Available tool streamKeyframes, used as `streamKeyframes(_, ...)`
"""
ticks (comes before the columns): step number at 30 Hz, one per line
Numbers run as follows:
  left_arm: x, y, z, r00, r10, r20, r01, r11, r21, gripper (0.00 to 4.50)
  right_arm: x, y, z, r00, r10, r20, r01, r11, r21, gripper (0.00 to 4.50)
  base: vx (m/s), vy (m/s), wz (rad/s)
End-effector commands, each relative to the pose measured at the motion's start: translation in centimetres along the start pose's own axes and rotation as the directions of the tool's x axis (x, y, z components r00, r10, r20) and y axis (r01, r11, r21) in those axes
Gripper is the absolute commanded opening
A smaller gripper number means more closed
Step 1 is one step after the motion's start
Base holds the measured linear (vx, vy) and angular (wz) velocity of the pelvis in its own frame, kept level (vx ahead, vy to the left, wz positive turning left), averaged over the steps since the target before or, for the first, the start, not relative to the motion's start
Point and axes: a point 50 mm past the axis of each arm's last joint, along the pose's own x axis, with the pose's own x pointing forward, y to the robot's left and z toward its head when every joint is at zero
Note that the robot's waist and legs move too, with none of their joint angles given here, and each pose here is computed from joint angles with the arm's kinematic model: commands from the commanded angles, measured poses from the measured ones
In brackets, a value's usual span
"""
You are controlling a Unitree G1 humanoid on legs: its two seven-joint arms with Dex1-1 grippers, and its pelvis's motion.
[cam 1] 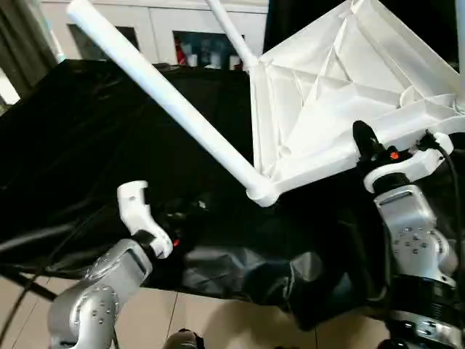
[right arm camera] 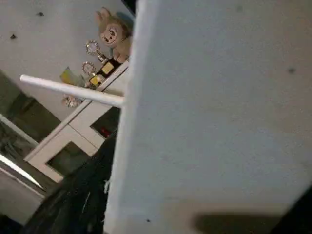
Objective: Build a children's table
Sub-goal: Flip table
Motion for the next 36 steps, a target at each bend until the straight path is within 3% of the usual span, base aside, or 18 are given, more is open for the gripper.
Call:
streamKeyframes(1, 0.3, -1.4, 1.2, 0.997, -0.072, 0.028, 0.068, 0.991, 0.113, 4.50, 0.0, 1.6, 0.9, 0.996, 0.084, -0.010, -0.085, 0.983, -0.163, 1.99, 0.000, 0.000, 0.00)
streamKeyframes(2, 0.3, -1.4, 1.2, 0.997, -0.072, 0.028, 0.068, 0.991, 0.113, 4.50, 0.0, 1.6, 0.9, 0.996, 0.084, -0.010, -0.085, 0.983, -0.163, 1.99, 0.000, 0.000, 0.00)
streamKeyframes(3, 0.6, -3.1, 2.5, 0.985, -0.170, 0.040, 0.155, 0.957, 0.243, 4.50, 0.1, 1.8, 1.2, 0.996, 0.092, -0.009, -0.092, 0.977, -0.194, 1.99, 0.000, 0.000, 0.00)
streamKeyframes(4, 0.8, -4.5, 3.5, 0.970, -0.241, 0.044, 0.216, 0.925, 0.312, 4.50, 0.2, 2.0, 1.4, 0.995, 0.096, -0.013, -0.096, 0.969, -0.229, 1.99, 0.000, 0.000, 0.00)
streamKeyframes(8, 1.1, -5.8, 4.9, 0.953, -0.296, 0.066, 0.248, 0.886, 0.393, 4.50, 0.4, 2.2, 1.7, 0.997, 0.082, -0.006, -0.080, 0.959, -0.271, 1.99, 0.000, 0.000, 0.00)
streamKeyframes(11, 1.3, -7.0, 6.5, 0.937, -0.343, 0.069, 0.262, 0.818, 0.513, 4.50, 0.7, 2.3, 2.6, 0.998, 0.033, 0.059, -0.007, 0.920, -0.392, 1.99, 0.000, 0.000, 0.00)
streamKeyframes(13, 1.2, -7.8, 7.5, 0.927, -0.368, 0.076, 0.266, 0.786, 0.558, 4.50, 0.8, 2.7, 3.2, 0.994, 0.014, 0.109, 0.031, 0.916, -0.401, 1.99, 0.000, 0.000, 0.00)
streamKeyframes(17, 1.2, -7.9, 7.8, 0.931, -0.359, 0.063, 0.263, 0.781, 0.567, 4.50, 0.9, 3.2, 3.4, 0.992, 0.020, 0.124, 0.036, 0.900, -0.434, 1.99, 0.000, 0.000, 0.00)
streamKeyframes(19, 1.3, -7.6, 7.6, 0.930, -0.358, 0.081, 0.267, 0.812, 0.520, 4.50, 1.1, 3.4, 3.7, 0.989, 0.014, 0.149, 0.050, 0.907, -0.417, 1.99, 0.000, 0.000, 0.00)
streamKeyframes(23, 1.1, -7.1, 6.4, 0.934, -0.356, 0.027, 0.289, 0.797, 0.530, 4.50, 1.5, 3.7, 3.5, 0.990, 0.021, 0.142, 0.041, 0.908, -0.418, 1.97, 0.000, 0.000, 0.00)
streamKeyframes(26, 1.2, -7.2, 6.8, 0.937, -0.346, 0.048, 0.265, 0.793, 0.548, 4.50, 1.5, 4.0, 3.2, 0.992, 0.038, 0.123, 0.019, 0.901, -0.432, 1.97, 0.000, 0.000, 0.00)
streamKeyframes(32, 1.5, -7.1, 7.7, 0.946, -0.319, 0.061, 0.201, 0.722, 0.662, 4.50, 1.7, 4.8, 2.7, 0.993, 0.076, 0.094, -0.021, 0.875, -0.484, 1.96, 0.000, 0.000, 0.00)
streamKeyframes(34, 1.9, -6.9, 8.2, 0.955, -0.291, 0.062, 0.154, 0.663, 0.733, 4.50, 2.0, 5.6, 2.2, 0.992, 0.110, 0.068, -0.058, 0.850, -0.524, 1.96, 0.000, 0.000, 0.00)
streamKeyframes(36, 2.0, -6.8, 8.4, 0.958, -0.280, 0.070, 0.131, 0.637, 0.760, 4.50, 2.1, 6.0, 2.0, 0.991, 0.120, 0.059, -0.070, 0.839, -0.540, 1.96, 0.000, 0.000, 0.00)
